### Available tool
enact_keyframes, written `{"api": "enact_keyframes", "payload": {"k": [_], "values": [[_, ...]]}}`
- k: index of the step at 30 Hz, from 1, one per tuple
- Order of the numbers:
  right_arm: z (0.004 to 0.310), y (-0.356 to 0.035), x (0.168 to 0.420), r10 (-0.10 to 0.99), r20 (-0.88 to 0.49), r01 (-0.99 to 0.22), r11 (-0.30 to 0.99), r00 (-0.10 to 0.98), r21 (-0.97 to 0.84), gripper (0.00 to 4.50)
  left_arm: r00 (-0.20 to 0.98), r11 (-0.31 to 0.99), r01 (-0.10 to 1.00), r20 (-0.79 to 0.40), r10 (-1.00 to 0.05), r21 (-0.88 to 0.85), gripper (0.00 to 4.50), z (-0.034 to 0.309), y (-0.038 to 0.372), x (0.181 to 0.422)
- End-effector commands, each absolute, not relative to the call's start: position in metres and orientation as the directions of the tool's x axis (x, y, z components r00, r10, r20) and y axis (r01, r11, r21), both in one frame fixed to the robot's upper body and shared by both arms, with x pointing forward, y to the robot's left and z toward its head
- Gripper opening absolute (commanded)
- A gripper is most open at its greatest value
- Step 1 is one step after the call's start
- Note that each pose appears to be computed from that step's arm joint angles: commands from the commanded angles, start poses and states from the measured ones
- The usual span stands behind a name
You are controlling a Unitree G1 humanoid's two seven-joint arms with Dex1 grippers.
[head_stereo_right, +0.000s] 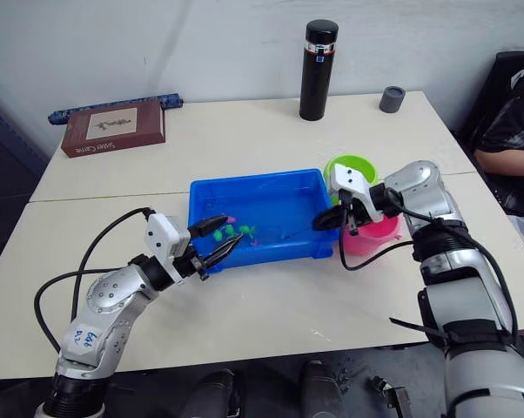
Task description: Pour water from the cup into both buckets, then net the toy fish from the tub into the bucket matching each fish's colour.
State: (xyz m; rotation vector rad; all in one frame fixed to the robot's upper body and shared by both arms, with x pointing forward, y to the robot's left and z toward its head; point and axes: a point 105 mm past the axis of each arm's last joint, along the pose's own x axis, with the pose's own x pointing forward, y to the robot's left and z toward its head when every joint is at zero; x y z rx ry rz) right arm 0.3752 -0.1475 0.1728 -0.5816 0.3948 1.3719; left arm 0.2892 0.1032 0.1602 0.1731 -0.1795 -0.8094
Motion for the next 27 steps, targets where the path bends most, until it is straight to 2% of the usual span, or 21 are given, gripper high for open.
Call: {"api": "enact_keyframes", "payload": {"k": [1, 11, 27], "values": [[0.194, -0.148, 0.37, 0.833, -0.532, -0.984, 0.083, 0.154, -0.156, 0.0, 0.652, 0.662, 0.705, 0.134, -0.746, 0.256, 2.52, 0.171, 0.098, 0.284], [0.201, -0.151, 0.364, 0.859, -0.474, -0.98, 0.142, 0.193, -0.143, 0.0, 0.642, 0.652, 0.714, 0.131, -0.755, 0.256, 2.52, 0.171, 0.096, 0.284], [0.221, -0.16, 0.366, 0.889, -0.333, -0.948, 0.31, 0.314, -0.067, 0.0, 0.62, 0.629, 0.733, 0.126, -0.774, 0.26, 2.52, 0.172, 0.092, 0.286]]}}
